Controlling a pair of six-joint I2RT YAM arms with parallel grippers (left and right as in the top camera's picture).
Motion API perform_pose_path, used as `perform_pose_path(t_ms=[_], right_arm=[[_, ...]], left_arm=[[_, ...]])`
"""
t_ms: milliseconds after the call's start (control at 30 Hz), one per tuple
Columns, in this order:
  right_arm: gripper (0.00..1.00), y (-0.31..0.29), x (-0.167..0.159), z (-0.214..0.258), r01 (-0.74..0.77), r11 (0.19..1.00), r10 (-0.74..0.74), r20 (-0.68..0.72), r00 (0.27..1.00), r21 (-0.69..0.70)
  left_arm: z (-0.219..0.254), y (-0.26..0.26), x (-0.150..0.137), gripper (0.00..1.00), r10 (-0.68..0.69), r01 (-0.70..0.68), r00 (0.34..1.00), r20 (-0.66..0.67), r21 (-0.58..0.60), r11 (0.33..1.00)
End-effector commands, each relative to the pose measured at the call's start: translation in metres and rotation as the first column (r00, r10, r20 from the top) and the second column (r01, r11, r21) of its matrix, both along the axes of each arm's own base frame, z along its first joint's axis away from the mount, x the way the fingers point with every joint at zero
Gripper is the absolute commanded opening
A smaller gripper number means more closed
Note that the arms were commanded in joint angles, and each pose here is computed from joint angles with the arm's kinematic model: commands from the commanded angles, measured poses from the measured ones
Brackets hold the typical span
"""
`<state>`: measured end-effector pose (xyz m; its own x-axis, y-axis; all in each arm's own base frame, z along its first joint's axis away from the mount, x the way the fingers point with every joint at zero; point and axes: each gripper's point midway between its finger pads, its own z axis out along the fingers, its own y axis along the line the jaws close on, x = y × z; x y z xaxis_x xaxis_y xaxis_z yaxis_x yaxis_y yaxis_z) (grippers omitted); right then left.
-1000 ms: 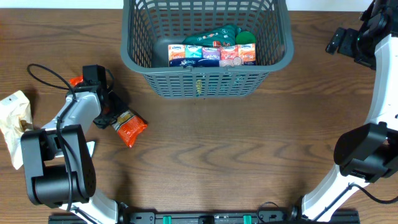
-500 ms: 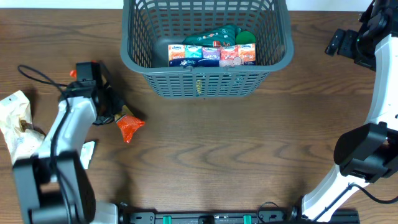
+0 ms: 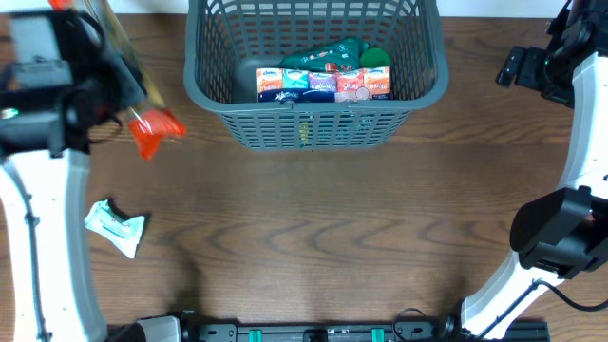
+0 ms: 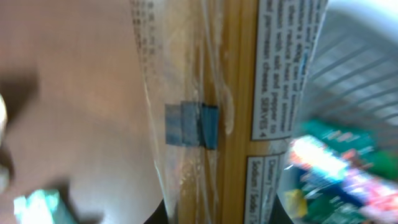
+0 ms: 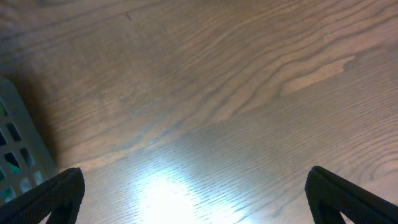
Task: Pack container
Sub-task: 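Lift the biscuit packet and carry it over the basket with the left gripper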
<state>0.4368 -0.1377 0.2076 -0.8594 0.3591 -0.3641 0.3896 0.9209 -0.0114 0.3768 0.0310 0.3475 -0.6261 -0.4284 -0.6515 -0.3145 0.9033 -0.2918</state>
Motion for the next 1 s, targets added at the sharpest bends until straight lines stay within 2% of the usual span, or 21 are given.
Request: perform_pose_path(t_ms=[0,100,167,200,233,300,367,467,633,700,967], right_arm=[[0.99,0.002,0.002,-0.004,-0.019,1.0,0.019,-0.011,1.0,-0.002],[0.99,0.002,0.001,-0.004,-0.019,1.0,0.019,-0.012,1.0,-0.001],[0.98,0.002,0.001,-0.004,-0.019,1.0,0.019,-0.012,1.0,-0.001],[0.99,0.002,0.001,-0.004,-0.019,1.0,0.019,-0.012,1.0,-0.001],[0.99,0.002,0.001,-0.004,-0.019,1.0,0.019,-0.012,1.0,-0.001],[0.99,0.002,0.001,-0.004,-0.019,1.0,0.019,-0.013,1.0,-0.001],[0.99,0.002,0.001,-0.004,-0.019,1.0,0.019,-0.013,1.0,-0.001],[0.99,0.003,0.001,-0.005,-0.019,1.0,0.019,-0.015,1.0,0.0],[0.99,0.005,-0.001,-0.005,-0.024,1.0,0.024,-0.023,0.999,0.013],[0.99,0.005,-0.002,-0.006,-0.024,1.0,0.024,-0.025,0.999,0.014],[0.99,0.006,-0.002,-0.006,-0.024,1.0,0.025,-0.027,0.999,0.016]], left_arm=[[0.075,-0.026,0.007,0.05,-0.171,0.156,0.965,0.197,0.091,0.984],[0.101,-0.059,0.021,0.05,-0.345,0.295,0.906,0.246,0.221,0.93],[0.106,-0.089,0.032,0.06,-0.49,0.402,0.839,0.237,0.338,0.851],[0.104,-0.11,0.038,0.05,-0.59,0.473,0.78,0.206,0.424,0.772],[0.101,-0.121,0.041,0.05,-0.639,0.505,0.747,0.186,0.467,0.726],[0.089,-0.156,0.051,0.06,-0.775,0.587,0.624,0.099,0.595,0.548],[0.078,-0.181,0.06,0.06,-0.852,0.62,0.524,0.022,0.676,0.398],[0.057,-0.211,0.074,0.06,-0.917,0.624,0.384,-0.111,0.763,0.169],[0.015,-0.232,0.101,0.06,-0.923,0.597,0.25,-0.293,0.797,-0.092],[-0.001,-0.233,0.116,0.06,-0.916,0.597,0.241,-0.321,0.793,-0.121],[-0.084,-0.233,0.161,0.06,-0.896,0.687,0.224,-0.384,0.714,-0.135]])
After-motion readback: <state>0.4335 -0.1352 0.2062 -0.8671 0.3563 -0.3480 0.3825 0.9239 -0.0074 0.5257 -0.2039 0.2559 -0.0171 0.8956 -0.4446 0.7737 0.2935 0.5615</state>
